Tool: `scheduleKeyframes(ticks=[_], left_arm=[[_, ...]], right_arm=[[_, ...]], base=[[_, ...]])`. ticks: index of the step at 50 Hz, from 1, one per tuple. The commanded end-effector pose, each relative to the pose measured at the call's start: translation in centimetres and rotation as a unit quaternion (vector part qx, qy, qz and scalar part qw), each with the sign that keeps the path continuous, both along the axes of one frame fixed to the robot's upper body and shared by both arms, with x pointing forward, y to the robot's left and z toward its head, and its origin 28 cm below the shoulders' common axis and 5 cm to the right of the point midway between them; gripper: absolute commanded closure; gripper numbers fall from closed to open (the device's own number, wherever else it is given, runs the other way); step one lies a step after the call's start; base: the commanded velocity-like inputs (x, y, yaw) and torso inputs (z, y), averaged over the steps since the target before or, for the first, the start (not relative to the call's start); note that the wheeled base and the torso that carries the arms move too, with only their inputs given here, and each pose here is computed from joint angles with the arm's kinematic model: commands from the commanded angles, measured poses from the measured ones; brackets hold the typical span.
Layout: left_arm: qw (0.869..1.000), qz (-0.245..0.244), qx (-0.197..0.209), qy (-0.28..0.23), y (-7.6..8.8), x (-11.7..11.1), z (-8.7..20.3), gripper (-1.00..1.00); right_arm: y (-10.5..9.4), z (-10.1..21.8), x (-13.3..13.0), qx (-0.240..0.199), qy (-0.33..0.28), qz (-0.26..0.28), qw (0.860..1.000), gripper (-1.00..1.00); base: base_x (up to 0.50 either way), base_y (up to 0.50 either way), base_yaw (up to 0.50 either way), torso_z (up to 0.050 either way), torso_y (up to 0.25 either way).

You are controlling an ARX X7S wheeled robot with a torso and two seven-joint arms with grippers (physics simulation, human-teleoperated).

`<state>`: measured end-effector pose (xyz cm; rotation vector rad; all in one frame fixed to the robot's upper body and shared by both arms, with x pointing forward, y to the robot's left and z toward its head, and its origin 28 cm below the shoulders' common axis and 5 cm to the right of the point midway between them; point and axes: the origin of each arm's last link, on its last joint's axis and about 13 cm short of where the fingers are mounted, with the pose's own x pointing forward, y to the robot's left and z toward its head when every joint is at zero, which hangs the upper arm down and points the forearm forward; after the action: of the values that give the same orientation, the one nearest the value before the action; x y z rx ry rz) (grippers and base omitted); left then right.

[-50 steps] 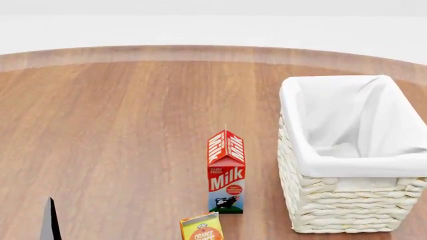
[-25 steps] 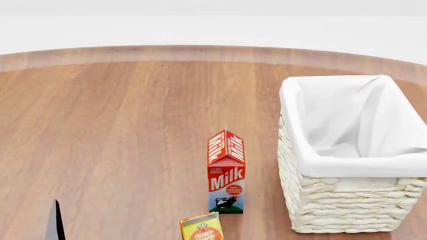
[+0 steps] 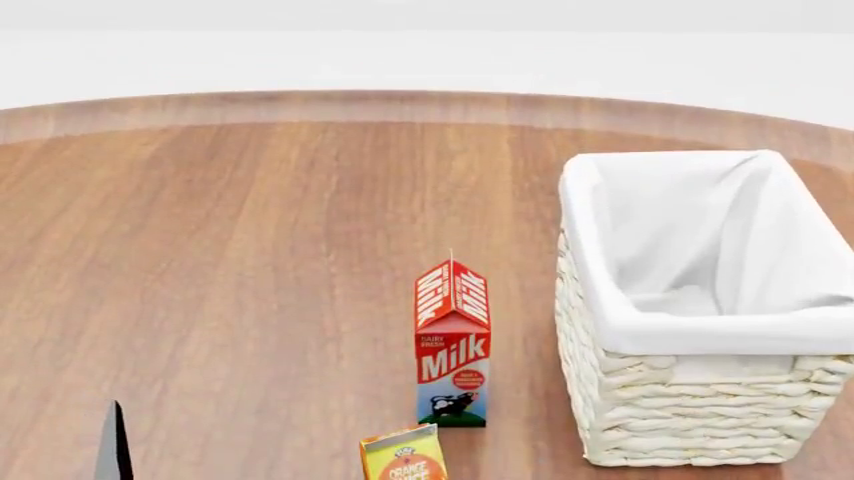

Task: Pick up the tomato sauce, and put it in the basket.

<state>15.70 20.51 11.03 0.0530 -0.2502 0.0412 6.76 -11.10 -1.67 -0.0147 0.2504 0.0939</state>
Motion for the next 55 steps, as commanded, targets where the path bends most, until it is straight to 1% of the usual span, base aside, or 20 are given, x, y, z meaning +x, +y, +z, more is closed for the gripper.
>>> scheduleKeyframes(ticks=[1,18,30,31,44,46,48,50,52,55], left_arm=[[1.0,-0.001,-0.001,0.002,0.0,0.0,-0.1,-1.0],[1.0,-0.002,-0.003,0.002,0.0,0.0,0.0,-1.0],[1.0,-0.003,-0.004,0.002,0.0,0.0,0.0,-1.0],[1.0,-0.004,-0.005,0.002,0.0,0.0,0.0,-1.0],[1.0,-0.008,-0.011,0.003,0.0,0.0,0.1,-1.0],[1.0,-0.007,-0.011,0.003,0.0,0.0,0.1,-1.0],[1.0,-0.007,-0.011,0.003,0.0,0.0,0.1,-1.0],[1.0,-0.007,-0.011,0.004,0.0,0.0,0.1,-1.0],[1.0,-0.007,-0.01,0.003,0.0,0.0,0.1,-1.0],[1.0,-0.007,-0.01,0.004,0.0,0.0,0.0,-1.0]], right_arm=[[0.1,-1.0,0.4,-0.001,0.011,-0.007,1.0,-1.0],[0.1,-2.6,0.5,0.004,0.042,-0.025,0.999,-1.0],[0.2,-2.6,0.6,0.011,0.045,-0.03,0.998,-1.0],[0.2,-2.6,0.6,0.01,0.044,-0.03,0.999,1.0],[0.4,-2.5,0.5,0.014,0.033,-0.017,0.999,1.0],[0.4,-2.0,0.6,0.013,0.024,-0.016,0.999,1.0],[0.2,-1.0,0.9,0.017,0.004,-0.018,1.0,1.0],[0.0,0.0,1.3,0.008,-0.019,-0.023,1.0,1.0],[-0.3,1.7,1.8,0.019,-0.044,-0.024,0.999,1.0],[-0.5,3.7,2.3,0.022,-0.075,-0.025,0.997,1.0]], base=[[0.0,0.0,0.0,0.0,0.0],[0.0,0.0,0.0,0.0,0.0],[0.0,0.0,0.0,0.0,0.0],[0.0,0.0,0.0,0.0,0.0],[0.0,0.0,0.0,0.0,0.0],[0.0,0.0,0.0,0.0,0.0],[0.0,0.0,0.0,0.0,0.0],[0.0,0.0,0.0,0.0,0.0],[0.0,0.0,0.0,0.0,0.0],[0.0,0.0,0.0,0.0,0.0]])
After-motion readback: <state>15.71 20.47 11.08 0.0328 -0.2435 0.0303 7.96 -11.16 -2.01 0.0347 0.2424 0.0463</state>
